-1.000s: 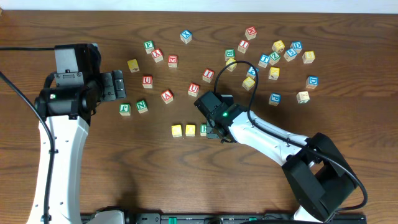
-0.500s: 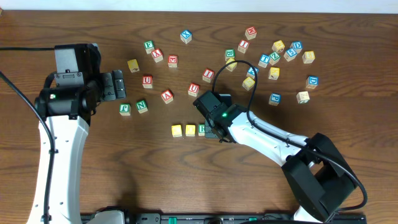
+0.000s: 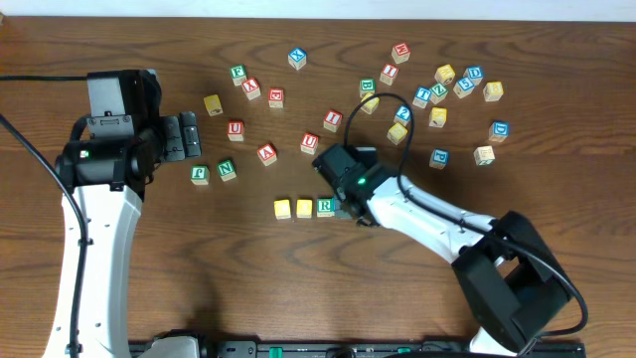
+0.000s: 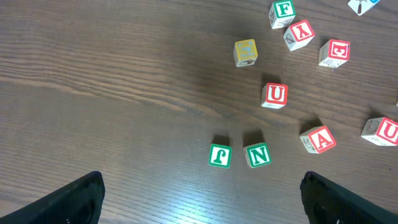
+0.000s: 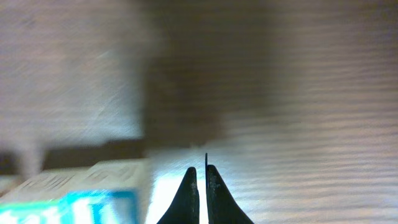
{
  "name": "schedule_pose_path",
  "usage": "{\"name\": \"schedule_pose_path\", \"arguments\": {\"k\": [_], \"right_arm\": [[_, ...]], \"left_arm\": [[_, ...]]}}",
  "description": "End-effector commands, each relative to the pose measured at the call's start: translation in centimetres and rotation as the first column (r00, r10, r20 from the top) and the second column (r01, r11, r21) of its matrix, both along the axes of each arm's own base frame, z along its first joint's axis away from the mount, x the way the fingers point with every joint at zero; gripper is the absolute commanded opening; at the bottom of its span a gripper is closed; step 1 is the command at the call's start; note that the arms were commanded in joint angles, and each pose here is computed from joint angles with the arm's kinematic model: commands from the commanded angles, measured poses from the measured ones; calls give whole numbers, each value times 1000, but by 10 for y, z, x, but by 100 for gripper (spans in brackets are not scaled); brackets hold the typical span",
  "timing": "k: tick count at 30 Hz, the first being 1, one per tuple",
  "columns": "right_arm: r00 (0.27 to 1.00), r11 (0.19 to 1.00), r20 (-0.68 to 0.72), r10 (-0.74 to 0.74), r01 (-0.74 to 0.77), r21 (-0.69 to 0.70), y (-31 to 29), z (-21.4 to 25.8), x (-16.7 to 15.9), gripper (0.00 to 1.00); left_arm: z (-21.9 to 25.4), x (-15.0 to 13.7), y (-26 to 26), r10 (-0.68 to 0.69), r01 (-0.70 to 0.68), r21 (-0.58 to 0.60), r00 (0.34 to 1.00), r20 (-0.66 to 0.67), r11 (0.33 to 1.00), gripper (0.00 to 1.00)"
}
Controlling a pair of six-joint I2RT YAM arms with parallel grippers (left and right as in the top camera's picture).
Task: Spell out CORL
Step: 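Raise the right gripper and withdraw it to the upper right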
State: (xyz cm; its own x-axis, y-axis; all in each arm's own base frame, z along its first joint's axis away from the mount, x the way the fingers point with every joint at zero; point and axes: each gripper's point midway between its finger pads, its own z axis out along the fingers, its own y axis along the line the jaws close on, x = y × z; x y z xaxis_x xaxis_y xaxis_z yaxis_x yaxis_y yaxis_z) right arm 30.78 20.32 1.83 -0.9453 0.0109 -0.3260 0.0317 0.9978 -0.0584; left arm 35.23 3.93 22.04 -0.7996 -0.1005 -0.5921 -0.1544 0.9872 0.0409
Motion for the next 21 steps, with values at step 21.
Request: {"name": "schedule_pose_path", "arguments": {"k": [21], "right_arm": [[969,992,213,-125,121,35,-94,117,78,1]], "left_arm": [[4,12,-29,-77,85,-154,995,57,984,83]]}}
